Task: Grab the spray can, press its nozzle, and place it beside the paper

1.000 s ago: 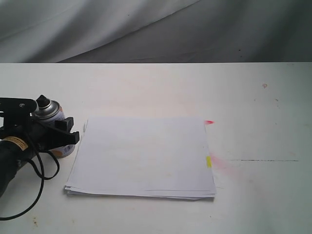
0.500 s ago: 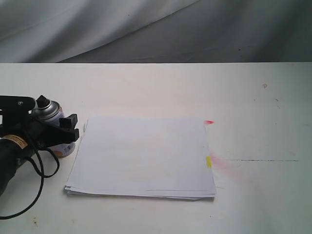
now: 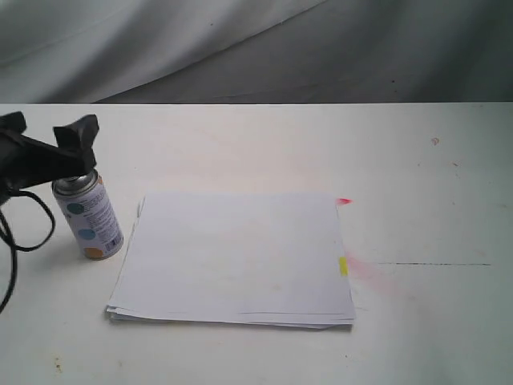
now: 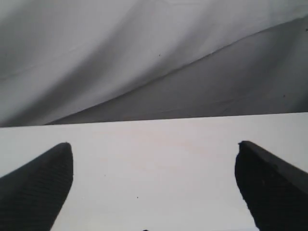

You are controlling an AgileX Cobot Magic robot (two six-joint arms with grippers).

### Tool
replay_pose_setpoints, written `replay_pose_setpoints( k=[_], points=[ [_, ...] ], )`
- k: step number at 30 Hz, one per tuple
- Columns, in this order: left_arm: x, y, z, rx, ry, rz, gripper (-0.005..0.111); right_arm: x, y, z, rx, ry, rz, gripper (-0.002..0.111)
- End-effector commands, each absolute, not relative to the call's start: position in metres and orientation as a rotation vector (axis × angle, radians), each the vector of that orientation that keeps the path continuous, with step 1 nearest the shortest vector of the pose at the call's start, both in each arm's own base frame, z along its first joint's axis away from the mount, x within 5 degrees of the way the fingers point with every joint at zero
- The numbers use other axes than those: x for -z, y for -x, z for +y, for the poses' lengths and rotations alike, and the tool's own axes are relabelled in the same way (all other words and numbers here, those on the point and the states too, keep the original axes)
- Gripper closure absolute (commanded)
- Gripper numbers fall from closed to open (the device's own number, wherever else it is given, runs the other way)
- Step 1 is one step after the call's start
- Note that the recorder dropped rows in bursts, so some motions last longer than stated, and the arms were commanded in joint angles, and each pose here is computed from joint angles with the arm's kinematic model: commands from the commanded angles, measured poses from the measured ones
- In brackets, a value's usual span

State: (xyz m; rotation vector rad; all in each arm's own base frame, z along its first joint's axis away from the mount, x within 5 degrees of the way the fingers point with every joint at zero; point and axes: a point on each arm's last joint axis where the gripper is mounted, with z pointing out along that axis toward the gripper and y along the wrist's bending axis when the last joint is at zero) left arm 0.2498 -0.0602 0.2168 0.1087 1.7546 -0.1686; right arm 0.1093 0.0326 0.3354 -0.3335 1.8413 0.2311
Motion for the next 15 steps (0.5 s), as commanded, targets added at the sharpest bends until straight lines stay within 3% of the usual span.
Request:
replay_pose_setpoints(
  k=[1,5,8,15],
  points=[
    [-0.258,-0.216,-0.054,0.179,-0.149,1.742,0.021,-0.338,-0.110,0.031,-0.229,0.301,1.805,0.108],
    [-0.290,-0.174,-0.045,0.217,-0.159,1.702,0.022,-0.339,-0.109,0.032,-0.265,0.282,1.804,0.108],
    [-0.306,-0.143,-0.038,0.241,-0.170,1.675,0.029,-0.338,-0.109,0.033,-0.273,0.284,1.811,0.108],
    [-0.313,-0.076,-0.024,0.246,-0.234,1.672,0.070,-0.337,-0.107,0.036,-0.327,0.281,1.836,0.108]
  ],
)
